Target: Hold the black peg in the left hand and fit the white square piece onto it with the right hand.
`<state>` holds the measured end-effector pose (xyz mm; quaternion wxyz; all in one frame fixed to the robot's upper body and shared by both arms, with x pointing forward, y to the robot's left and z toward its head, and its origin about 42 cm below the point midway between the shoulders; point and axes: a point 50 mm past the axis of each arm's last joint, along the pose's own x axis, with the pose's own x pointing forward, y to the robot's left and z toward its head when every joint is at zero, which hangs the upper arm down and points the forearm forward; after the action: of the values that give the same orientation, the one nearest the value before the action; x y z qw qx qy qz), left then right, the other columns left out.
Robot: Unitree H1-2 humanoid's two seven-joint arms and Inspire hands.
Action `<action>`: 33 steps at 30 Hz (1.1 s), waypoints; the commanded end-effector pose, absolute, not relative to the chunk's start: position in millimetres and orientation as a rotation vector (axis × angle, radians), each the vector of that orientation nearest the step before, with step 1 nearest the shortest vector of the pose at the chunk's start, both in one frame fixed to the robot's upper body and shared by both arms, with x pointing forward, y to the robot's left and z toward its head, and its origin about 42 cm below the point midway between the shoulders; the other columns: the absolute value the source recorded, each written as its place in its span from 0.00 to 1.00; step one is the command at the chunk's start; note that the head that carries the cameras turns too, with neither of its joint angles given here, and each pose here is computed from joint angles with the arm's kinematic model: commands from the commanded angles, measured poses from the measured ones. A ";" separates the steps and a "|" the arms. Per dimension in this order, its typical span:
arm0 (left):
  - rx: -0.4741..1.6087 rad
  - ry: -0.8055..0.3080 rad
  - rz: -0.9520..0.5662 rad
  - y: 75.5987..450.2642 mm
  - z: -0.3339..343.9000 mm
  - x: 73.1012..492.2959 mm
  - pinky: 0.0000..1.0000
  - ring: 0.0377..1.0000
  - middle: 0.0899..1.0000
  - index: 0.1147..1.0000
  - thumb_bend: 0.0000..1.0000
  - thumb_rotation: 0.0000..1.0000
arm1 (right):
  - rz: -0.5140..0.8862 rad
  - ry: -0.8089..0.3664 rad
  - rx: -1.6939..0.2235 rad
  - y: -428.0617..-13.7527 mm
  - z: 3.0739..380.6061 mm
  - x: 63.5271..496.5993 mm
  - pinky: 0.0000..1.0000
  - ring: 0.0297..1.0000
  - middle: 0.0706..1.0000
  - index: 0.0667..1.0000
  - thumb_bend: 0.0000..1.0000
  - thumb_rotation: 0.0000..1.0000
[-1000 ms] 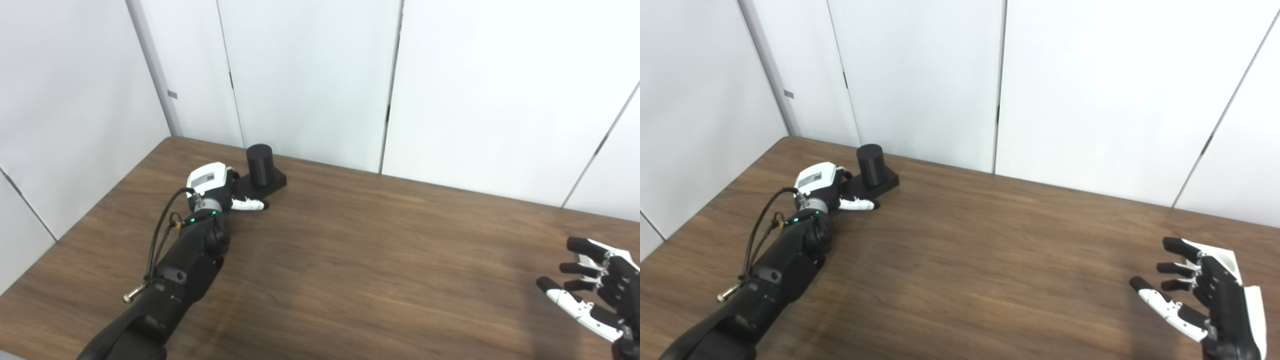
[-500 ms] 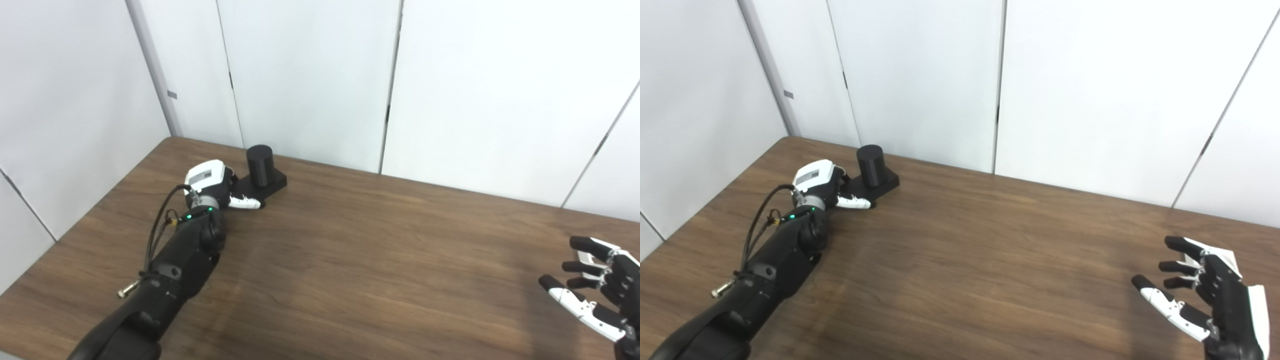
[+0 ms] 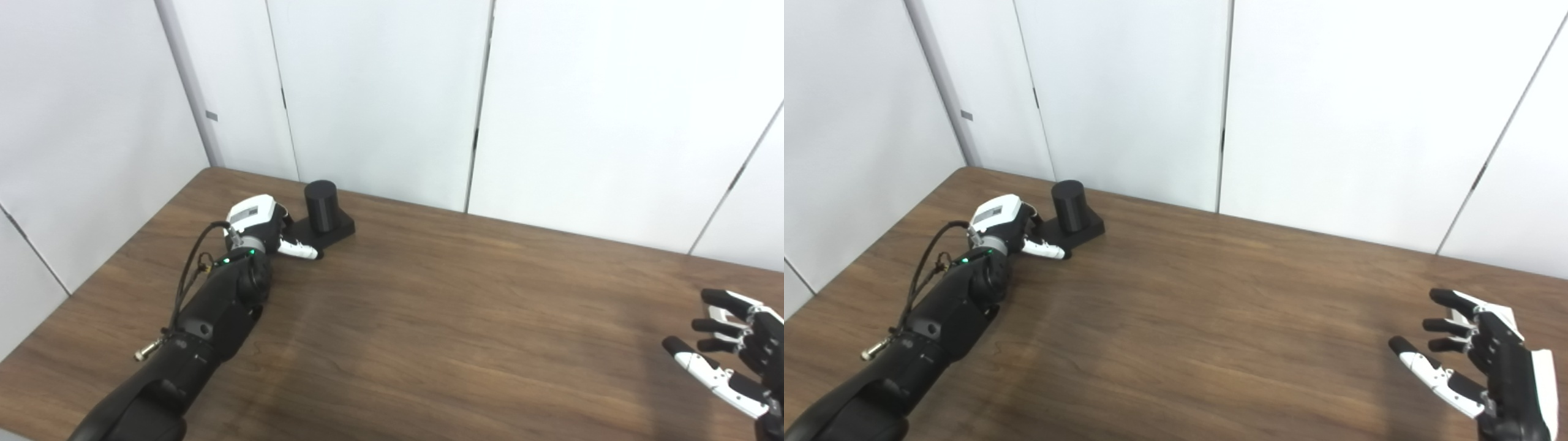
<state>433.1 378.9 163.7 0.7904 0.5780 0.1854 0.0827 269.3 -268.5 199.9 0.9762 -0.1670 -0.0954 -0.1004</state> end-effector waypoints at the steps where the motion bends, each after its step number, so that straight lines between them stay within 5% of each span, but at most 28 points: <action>1: 1.254 0.358 0.141 378.7 175.0 436.3 0.78 0.92 0.86 0.51 0.73 0.28 | -0.217 -0.269 -0.336 -268.4 215.2 272.8 0.49 0.59 0.73 0.65 0.51 0.00; 6: 1.240 0.341 0.062 376.8 173.2 433.8 0.78 0.93 0.87 0.48 0.73 0.27 | -0.217 -0.270 -0.345 -268.1 216.2 272.4 0.48 0.59 0.72 0.65 0.50 0.00; 9: 1.244 0.323 0.001 372.2 172.4 432.9 0.80 0.94 0.88 0.43 0.55 0.11 | -0.212 -0.275 -0.344 -269.0 214.6 273.2 0.49 0.58 0.71 0.64 0.50 0.00; 12: 1.228 0.315 -0.041 368.2 170.6 432.3 0.86 0.95 0.88 0.42 0.53 0.07 | -0.212 -0.271 -0.348 -268.8 214.4 272.7 0.49 0.59 0.71 0.65 0.50 0.00; 17: 1.259 0.290 -0.140 358.0 169.1 431.2 0.93 0.98 0.90 0.42 0.52 0.06 | -0.211 -0.275 -0.355 -269.2 214.6 273.3 0.49 0.59 0.71 0.65 0.50 0.00; 33: 1.283 0.134 -0.342 316.6 163.1 421.5 0.94 0.98 0.89 0.42 0.52 0.05 | -0.227 -0.277 -0.359 -266.3 215.8 274.2 0.49 0.58 0.70 0.65 0.51 0.00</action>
<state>426.2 332.9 171.7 0.7923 0.5953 0.0719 -0.1127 269.3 -268.1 200.1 0.9738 -0.1773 -0.0957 -0.1058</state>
